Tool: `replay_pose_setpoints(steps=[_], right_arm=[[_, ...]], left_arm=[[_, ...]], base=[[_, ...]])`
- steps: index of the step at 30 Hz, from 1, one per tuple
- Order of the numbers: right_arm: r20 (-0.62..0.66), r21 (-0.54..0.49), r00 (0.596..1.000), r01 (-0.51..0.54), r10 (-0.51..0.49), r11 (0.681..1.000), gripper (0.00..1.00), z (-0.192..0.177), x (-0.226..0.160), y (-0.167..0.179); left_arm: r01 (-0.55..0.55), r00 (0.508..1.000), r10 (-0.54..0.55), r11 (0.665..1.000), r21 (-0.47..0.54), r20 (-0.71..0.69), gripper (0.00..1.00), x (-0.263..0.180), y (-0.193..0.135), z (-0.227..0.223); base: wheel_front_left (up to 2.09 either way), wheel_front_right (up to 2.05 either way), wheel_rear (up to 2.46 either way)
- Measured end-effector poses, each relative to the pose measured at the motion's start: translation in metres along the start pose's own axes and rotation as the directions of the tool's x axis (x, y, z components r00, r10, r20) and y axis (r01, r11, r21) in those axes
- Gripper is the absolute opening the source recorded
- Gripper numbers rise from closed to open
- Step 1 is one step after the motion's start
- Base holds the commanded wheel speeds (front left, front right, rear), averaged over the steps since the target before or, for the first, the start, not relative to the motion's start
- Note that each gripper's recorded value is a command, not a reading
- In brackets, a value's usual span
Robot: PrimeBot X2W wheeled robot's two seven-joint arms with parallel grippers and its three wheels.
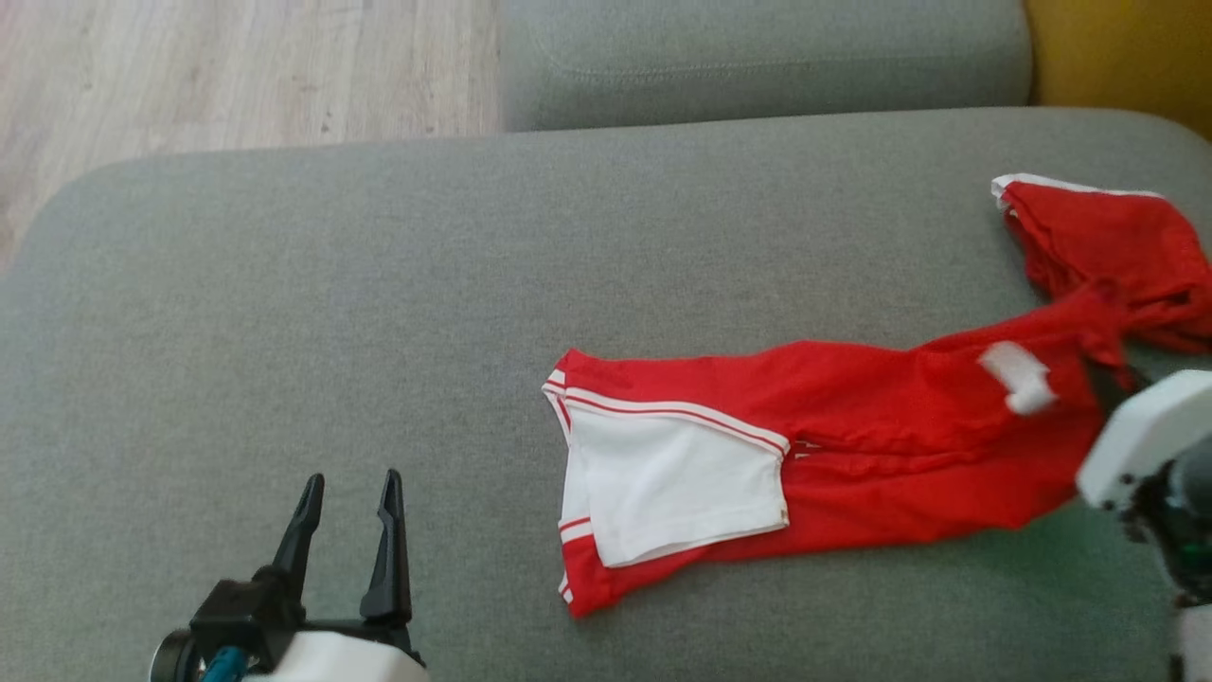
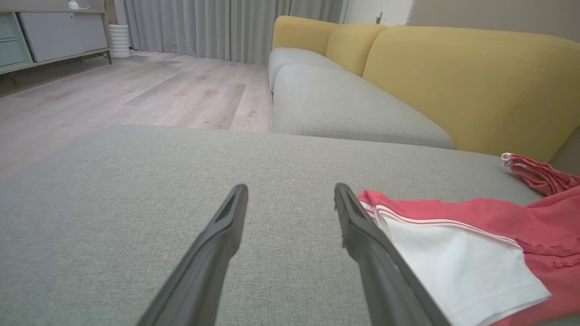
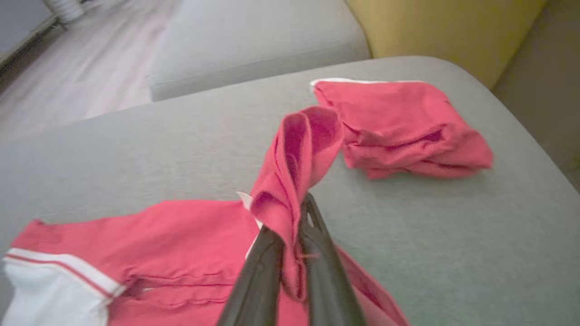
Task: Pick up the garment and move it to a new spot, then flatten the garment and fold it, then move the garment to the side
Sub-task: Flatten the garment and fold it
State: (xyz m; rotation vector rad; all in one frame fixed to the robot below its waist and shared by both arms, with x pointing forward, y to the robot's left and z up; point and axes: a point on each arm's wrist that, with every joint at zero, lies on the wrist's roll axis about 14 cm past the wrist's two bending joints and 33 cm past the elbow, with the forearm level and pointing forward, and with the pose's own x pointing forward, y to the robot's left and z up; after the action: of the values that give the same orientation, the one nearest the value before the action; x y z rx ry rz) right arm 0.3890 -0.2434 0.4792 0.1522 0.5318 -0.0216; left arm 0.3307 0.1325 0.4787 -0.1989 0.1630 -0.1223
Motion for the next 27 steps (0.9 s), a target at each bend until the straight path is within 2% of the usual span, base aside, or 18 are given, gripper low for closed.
replay_pose_setpoints(steps=[5,8,13,19,22,27], right_arm=[[0.016,-0.021,0.989,-0.144,0.144,0.989,0.00,0.003,-0.014,0.054],[0.021,-0.007,0.968,-0.251,0.251,0.968,0.00,0.003,-0.016,0.093],[0.013,0.032,0.920,-0.392,0.392,0.919,0.00,-0.005,-0.014,0.144],[-0.066,0.101,0.816,-0.567,0.574,0.818,0.00,-0.044,-0.012,0.210],[-0.099,0.103,0.779,-0.611,0.619,0.785,0.00,-0.055,-0.007,0.233],[-0.144,0.096,0.741,-0.649,0.656,0.755,0.00,-0.067,0.004,0.258]], left_arm=[[0.000,1.000,0.000,1.000,0.002,0.015,1.00,-0.003,0.000,0.004],[-0.008,1.000,0.008,1.000,0.000,0.019,1.00,-0.005,0.002,0.005],[-0.027,0.999,0.028,1.000,-0.005,0.017,1.00,-0.009,0.008,0.004],[-0.063,0.998,0.063,0.998,-0.010,0.017,1.00,-0.013,0.017,0.005],[-0.079,0.997,0.079,0.997,-0.015,0.012,1.00,-0.016,0.022,0.003],[-0.102,0.995,0.102,0.995,-0.023,0.005,1.00,-0.019,0.027,0.000]], base=[[0.00,0.00,0.00],[0.00,0.00,0.00],[0.00,0.00,0.00],[0.00,0.00,0.00],[0.00,0.00,0.00],[0.00,0.00,0.00]])
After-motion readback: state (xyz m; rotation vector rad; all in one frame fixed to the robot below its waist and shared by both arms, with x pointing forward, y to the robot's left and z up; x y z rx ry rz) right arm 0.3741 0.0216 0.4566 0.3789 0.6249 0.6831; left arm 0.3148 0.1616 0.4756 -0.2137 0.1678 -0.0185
